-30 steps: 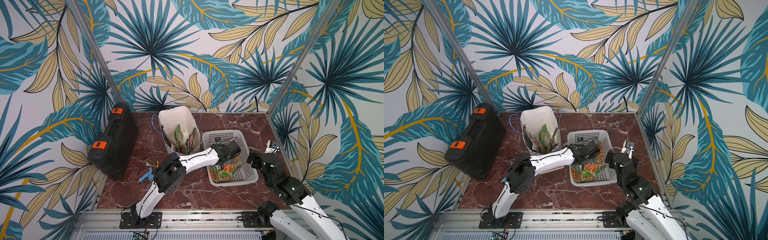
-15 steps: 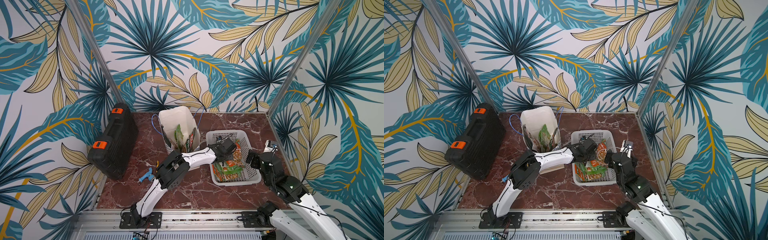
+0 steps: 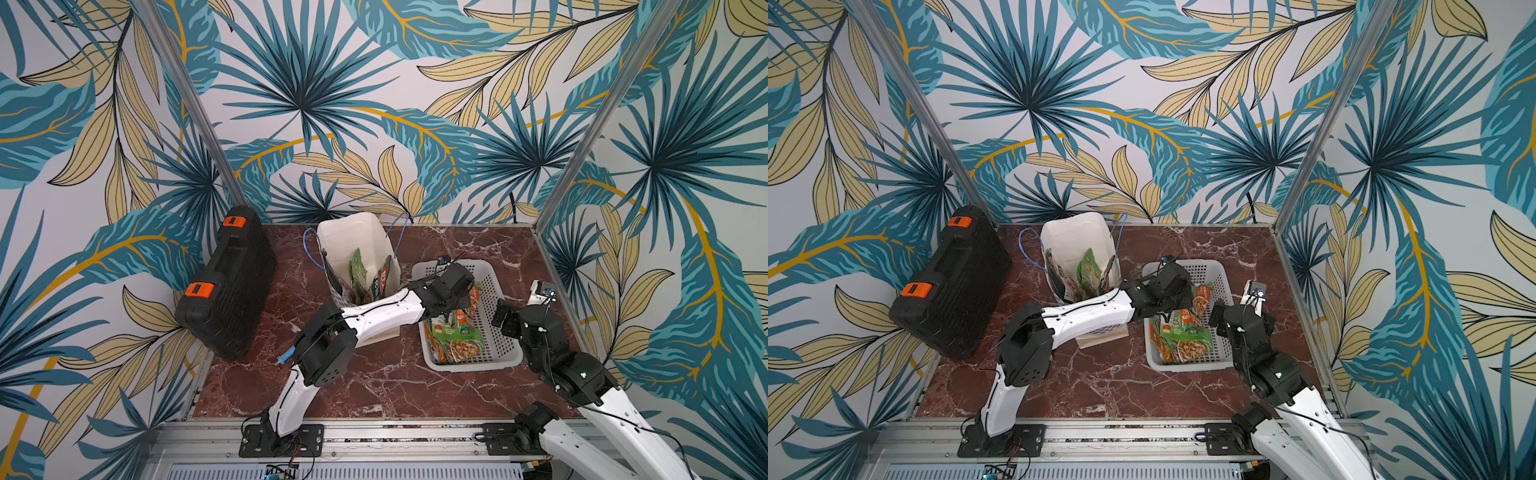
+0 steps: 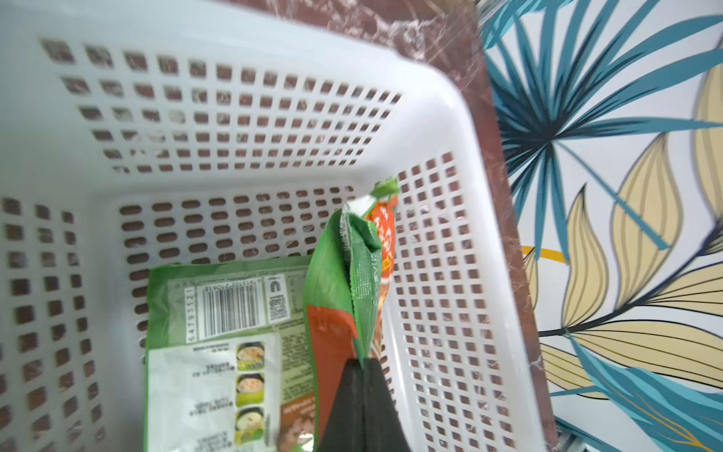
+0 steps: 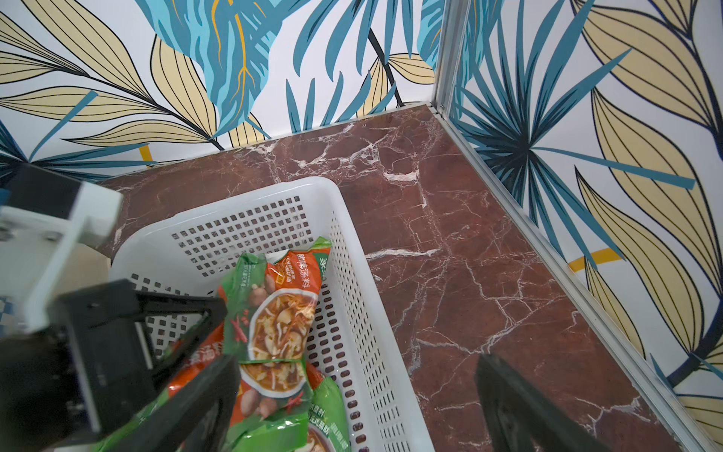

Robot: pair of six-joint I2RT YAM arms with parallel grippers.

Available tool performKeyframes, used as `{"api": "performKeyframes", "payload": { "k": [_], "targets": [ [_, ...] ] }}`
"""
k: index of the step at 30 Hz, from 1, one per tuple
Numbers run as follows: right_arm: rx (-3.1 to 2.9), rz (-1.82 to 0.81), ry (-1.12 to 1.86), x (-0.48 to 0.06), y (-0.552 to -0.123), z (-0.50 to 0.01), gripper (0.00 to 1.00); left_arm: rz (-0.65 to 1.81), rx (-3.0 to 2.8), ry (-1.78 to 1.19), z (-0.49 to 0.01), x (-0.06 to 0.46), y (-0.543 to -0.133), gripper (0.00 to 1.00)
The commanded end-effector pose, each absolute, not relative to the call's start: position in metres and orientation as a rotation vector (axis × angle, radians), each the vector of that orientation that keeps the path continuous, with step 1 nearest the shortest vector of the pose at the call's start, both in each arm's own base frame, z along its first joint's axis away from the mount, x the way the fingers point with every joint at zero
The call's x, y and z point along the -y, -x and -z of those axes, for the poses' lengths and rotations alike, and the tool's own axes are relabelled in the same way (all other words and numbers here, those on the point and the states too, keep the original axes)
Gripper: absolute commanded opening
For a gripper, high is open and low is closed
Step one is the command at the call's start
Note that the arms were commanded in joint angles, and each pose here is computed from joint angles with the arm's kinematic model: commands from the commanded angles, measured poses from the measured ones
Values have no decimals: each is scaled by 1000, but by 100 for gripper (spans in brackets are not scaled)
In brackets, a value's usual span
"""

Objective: Place the condiment packets inside the bag
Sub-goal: Pick up the condiment packet from the storage box.

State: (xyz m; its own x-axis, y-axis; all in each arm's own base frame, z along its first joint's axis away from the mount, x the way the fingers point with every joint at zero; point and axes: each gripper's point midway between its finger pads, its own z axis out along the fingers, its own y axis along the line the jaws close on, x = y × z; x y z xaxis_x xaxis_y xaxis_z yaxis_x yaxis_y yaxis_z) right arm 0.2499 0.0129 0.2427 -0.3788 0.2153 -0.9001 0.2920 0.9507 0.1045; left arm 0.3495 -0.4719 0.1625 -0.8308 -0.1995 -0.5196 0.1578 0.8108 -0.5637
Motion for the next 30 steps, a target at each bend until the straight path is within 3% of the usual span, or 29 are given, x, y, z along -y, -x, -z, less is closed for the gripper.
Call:
{"api": "performKeyframes", "payload": {
  "k": [1,13,30],
  "targets": [
    [-1968,95,-376,-10,-249,-241,99,806,-2356,-5,-188,463,-350,0],
    [-1973,96,-375,-10,-249,-239,99,812,-2304,-158,-231,466,-331,0],
    [-1980,101,-376,-11,-251,-237,99,714,-1894,-287,-402,396,-262,0]
  ]
}}
